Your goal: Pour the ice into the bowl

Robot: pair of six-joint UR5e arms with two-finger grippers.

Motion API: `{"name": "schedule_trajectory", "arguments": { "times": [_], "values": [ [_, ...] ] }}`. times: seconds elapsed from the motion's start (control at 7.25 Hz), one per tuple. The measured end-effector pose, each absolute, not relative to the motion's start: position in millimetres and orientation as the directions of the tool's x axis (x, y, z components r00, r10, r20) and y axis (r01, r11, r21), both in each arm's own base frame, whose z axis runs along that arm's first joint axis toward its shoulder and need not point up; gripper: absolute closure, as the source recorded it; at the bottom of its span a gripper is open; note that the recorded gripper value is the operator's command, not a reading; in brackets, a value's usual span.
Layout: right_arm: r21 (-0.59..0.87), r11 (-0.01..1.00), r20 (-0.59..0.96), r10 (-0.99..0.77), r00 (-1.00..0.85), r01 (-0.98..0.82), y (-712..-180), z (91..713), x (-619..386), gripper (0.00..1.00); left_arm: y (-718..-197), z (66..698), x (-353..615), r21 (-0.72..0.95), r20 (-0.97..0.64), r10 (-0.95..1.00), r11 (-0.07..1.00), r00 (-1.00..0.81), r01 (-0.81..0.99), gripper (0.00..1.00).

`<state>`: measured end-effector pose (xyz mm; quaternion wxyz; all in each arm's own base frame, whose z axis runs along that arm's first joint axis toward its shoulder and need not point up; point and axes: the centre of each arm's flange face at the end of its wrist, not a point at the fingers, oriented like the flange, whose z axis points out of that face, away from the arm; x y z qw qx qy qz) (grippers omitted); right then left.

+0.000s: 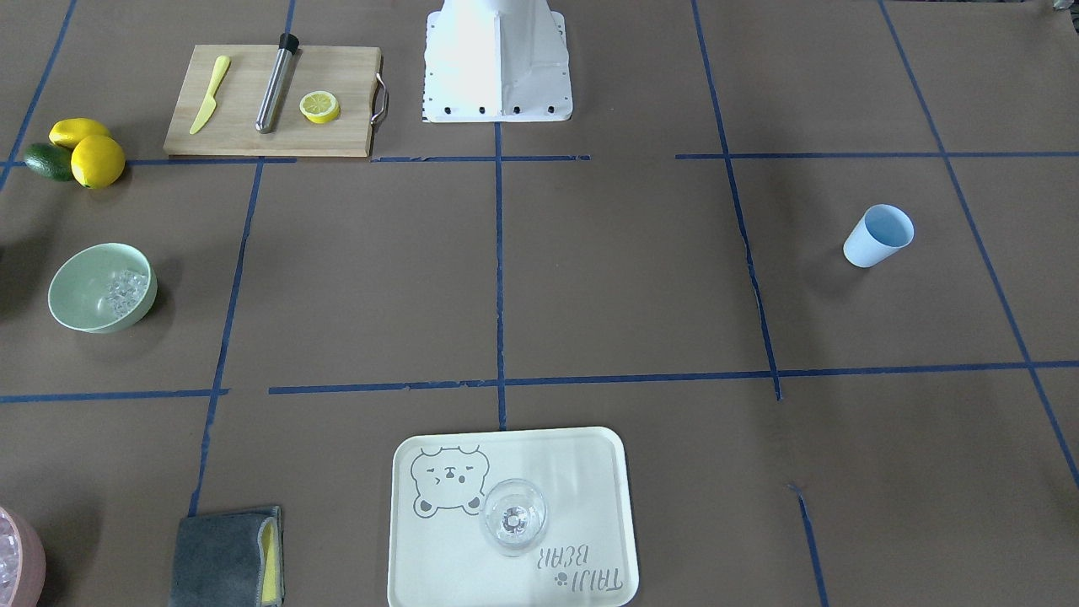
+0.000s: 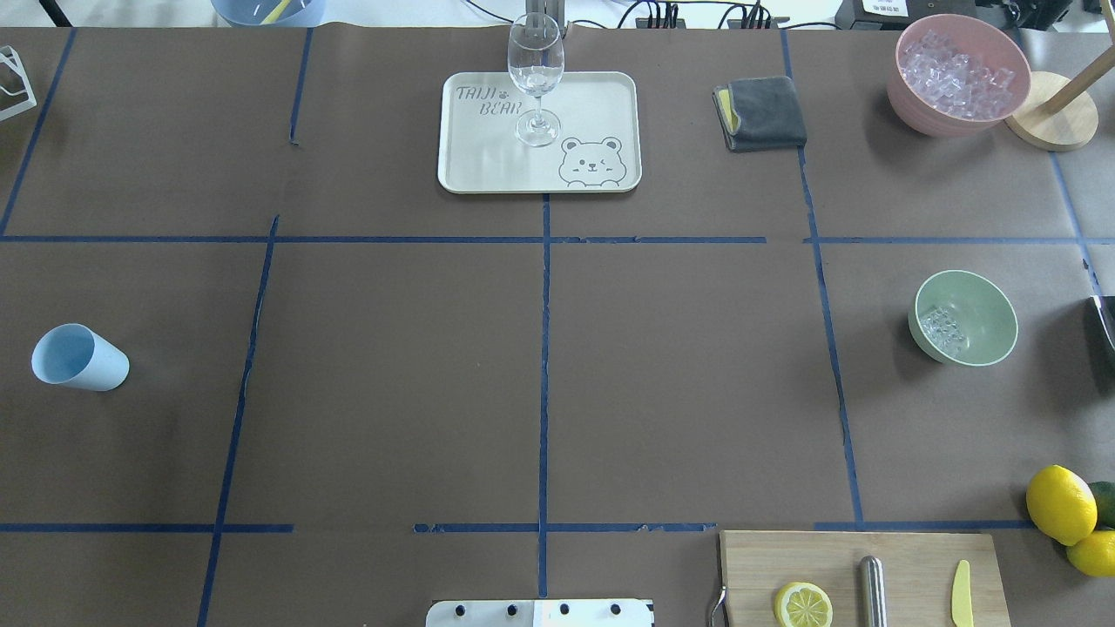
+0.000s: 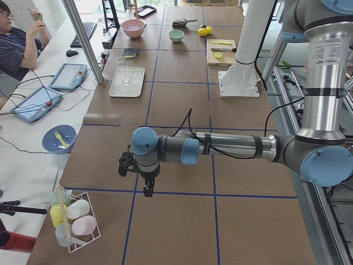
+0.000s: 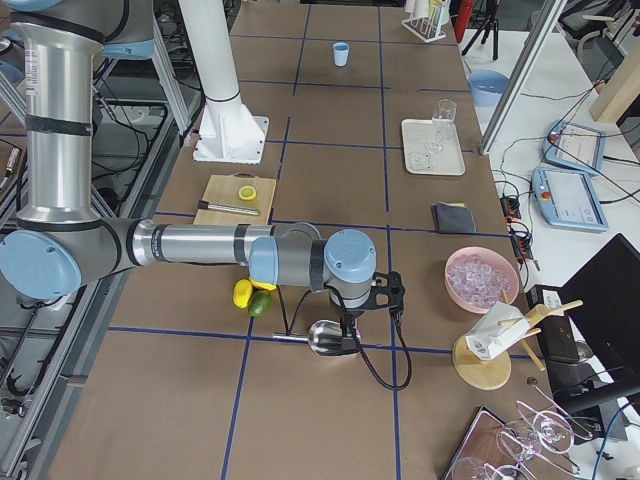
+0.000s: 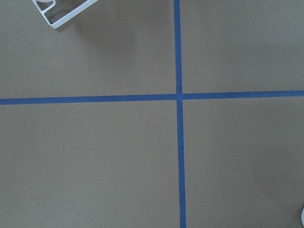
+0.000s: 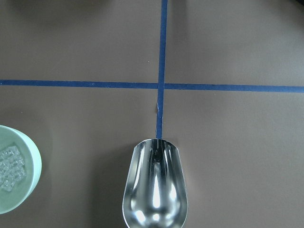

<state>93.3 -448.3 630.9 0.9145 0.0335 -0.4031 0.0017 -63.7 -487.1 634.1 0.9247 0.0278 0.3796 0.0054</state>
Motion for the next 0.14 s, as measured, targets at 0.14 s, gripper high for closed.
{"name": "schedule_trajectory", "arguments": {
  "times": [0.14],
  "values": [
    [0.06,0.998,0.738,-0.024,0.675,-0.03,-448.2,630.8,93.3,0.0,-487.4,633.9,-63.7,0.056,-0.702,0.032,0.998,0.712,0.011,0.0]
  ]
}}
